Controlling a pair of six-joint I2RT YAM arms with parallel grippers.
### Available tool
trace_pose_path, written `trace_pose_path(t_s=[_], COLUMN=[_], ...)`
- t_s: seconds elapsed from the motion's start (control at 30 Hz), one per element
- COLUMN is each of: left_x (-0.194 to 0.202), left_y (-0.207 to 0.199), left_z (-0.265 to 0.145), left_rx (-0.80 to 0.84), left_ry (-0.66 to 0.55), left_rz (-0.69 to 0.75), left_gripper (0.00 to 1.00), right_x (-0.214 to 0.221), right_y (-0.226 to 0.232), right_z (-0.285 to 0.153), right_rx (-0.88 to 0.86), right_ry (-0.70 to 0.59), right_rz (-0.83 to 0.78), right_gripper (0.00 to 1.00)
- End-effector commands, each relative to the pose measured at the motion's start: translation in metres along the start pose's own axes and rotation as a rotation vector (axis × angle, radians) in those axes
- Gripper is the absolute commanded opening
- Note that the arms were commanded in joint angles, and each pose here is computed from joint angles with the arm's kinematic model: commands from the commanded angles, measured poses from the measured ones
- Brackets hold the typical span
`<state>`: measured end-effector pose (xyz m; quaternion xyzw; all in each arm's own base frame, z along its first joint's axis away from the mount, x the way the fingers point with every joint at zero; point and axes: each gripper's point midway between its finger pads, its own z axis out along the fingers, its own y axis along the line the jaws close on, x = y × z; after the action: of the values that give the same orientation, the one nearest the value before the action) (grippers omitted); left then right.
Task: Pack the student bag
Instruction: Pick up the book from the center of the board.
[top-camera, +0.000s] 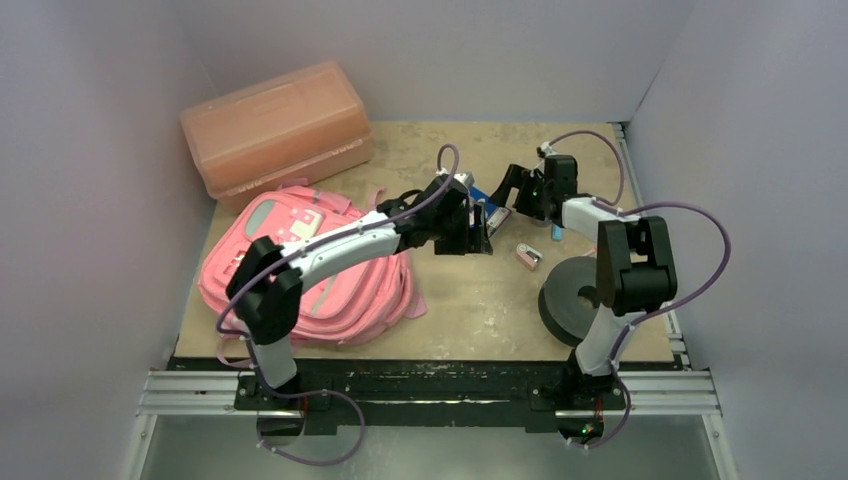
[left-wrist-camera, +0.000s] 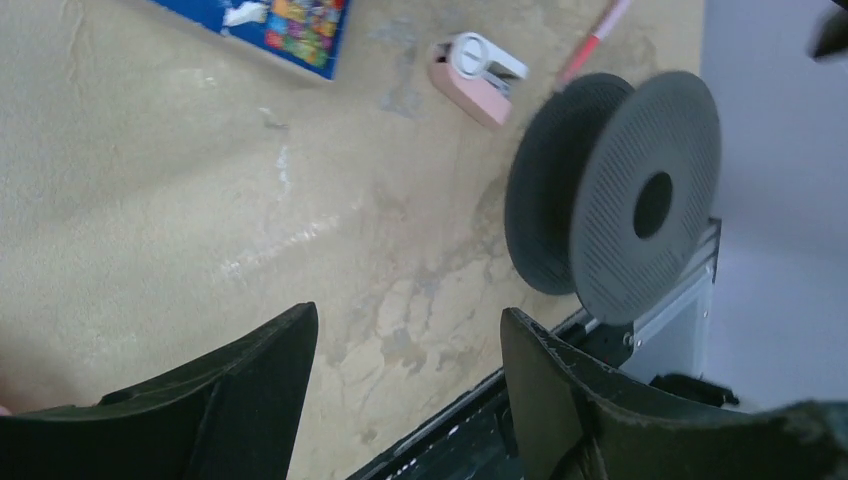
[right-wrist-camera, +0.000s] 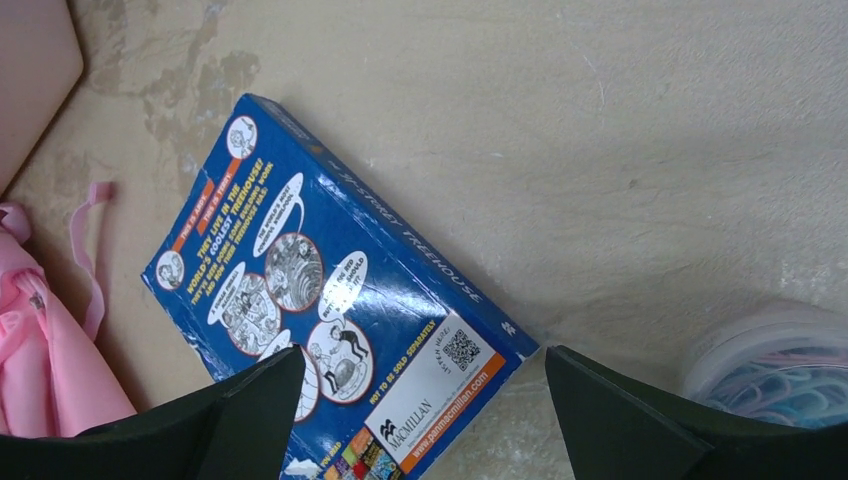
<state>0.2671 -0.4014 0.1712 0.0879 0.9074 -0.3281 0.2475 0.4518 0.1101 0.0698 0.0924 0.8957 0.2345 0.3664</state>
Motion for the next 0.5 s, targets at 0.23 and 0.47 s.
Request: trace_pose_path(t_s=[0.23,0.47], left_x=[-0.027,-0.041], left_y=[0.061,0.103], left_z=[0.084,0.096], left_rx=[-0.249,-0.360], left_ry=[0.073,-0.051], left_rz=[-0.721,-0.858], left_gripper=[0.68,0.68], right_x=[-0.011,-0.004], right_y=[0.013,0.014], right_z=[0.008,0.015], right_rx=[-0.087,-0.117], right_ry=[-0.002,0.036], right_rz=[-0.030,-0.017], right_gripper=[0.94,0.89])
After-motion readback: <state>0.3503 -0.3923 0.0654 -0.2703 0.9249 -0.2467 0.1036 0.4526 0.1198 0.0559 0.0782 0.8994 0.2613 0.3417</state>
